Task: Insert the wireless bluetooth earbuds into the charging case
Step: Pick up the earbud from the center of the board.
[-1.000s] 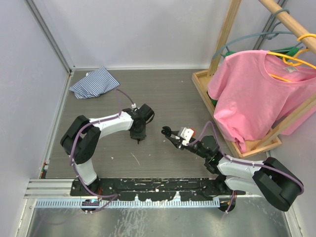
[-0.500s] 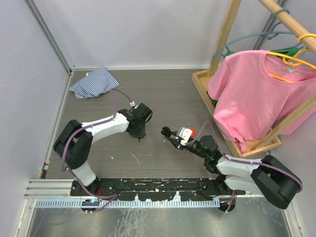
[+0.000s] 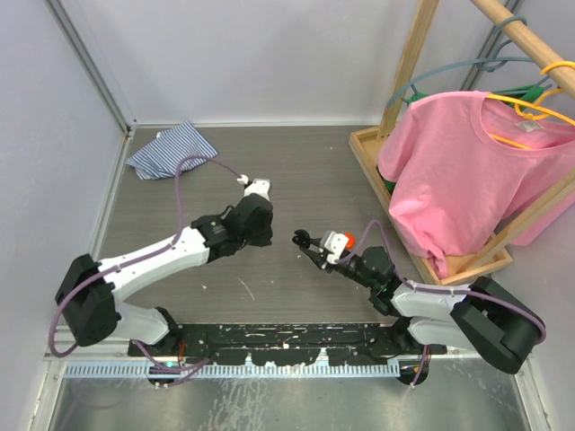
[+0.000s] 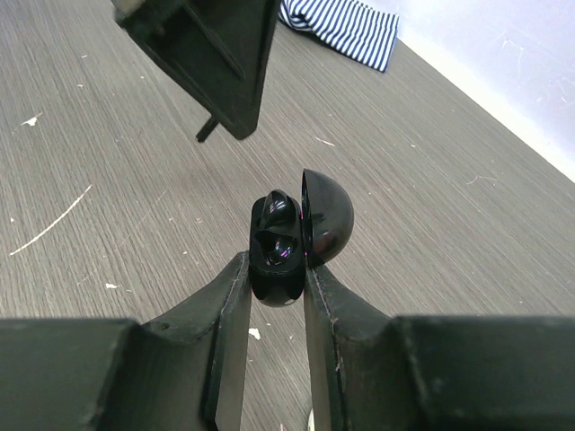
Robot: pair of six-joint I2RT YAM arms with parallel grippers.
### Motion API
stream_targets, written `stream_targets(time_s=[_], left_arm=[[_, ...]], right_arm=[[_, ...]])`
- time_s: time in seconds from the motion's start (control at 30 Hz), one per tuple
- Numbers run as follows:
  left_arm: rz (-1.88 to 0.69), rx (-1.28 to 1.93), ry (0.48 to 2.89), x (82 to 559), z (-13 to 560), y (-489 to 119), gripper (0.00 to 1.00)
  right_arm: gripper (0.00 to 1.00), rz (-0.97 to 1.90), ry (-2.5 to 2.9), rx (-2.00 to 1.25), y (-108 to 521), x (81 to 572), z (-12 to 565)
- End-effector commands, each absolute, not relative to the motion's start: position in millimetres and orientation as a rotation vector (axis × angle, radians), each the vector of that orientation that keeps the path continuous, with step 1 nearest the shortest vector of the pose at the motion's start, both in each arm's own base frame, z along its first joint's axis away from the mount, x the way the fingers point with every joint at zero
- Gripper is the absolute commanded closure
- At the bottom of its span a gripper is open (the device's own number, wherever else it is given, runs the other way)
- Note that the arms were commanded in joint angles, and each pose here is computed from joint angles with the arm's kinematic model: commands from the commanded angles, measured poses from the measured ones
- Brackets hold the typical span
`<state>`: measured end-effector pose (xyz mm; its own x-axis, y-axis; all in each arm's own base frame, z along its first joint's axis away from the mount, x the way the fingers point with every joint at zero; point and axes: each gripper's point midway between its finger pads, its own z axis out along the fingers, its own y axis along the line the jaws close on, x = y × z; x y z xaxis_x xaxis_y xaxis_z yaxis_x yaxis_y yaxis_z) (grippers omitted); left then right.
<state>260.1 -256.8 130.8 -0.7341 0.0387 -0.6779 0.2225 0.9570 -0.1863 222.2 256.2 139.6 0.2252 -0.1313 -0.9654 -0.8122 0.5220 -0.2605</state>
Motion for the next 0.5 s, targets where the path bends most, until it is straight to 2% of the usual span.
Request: stream_targets(time_s=[0.0,0.47], left_arm=[[-0.446,0.158,2.165,271,174,-267,0.87],[-0.819,0.250,1.764,247,242,-303,0.87]], right_arm=[[0.99,0.559,1.189,-0.884,260,230,169],[0.99,0.562,1.188,-0.811,260,231,170]])
